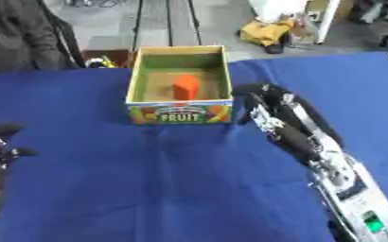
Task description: Pick up objects on the table and place them in the box.
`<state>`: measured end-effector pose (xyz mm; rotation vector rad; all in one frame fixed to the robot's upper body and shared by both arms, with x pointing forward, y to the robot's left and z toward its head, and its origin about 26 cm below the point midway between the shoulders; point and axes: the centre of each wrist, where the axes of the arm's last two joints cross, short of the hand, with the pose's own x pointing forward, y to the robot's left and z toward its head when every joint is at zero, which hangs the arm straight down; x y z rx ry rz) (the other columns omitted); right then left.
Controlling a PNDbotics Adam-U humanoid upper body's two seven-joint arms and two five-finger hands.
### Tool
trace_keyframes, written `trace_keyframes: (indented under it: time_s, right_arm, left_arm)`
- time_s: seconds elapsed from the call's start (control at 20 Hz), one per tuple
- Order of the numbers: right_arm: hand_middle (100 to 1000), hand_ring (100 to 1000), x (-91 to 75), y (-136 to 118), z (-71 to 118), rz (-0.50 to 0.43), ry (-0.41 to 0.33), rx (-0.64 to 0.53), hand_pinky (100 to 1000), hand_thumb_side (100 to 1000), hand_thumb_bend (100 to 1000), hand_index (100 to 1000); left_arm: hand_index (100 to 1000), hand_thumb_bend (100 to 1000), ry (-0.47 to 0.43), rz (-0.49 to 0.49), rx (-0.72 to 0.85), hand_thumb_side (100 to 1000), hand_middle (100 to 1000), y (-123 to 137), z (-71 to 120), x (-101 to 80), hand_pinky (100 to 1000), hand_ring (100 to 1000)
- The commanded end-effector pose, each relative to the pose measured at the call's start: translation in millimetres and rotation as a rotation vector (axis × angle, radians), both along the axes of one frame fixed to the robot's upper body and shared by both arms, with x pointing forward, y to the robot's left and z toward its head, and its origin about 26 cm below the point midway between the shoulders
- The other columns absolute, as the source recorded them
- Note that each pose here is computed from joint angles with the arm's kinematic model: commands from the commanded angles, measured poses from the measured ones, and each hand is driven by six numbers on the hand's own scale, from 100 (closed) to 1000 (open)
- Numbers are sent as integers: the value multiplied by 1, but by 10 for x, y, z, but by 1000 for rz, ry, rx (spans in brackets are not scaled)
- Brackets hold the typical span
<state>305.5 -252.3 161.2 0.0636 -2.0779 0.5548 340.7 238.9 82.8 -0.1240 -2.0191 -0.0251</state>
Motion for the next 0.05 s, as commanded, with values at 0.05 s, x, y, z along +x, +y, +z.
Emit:
trace_keyframes:
  time_s: [0.05]
  right_arm:
    - [714, 919, -11, -7, 38, -11, -13, 17, 565, 656, 100, 769]
  left_arm:
    - [716, 731, -24, 12, 11, 797, 685, 57, 67, 7, 539, 903]
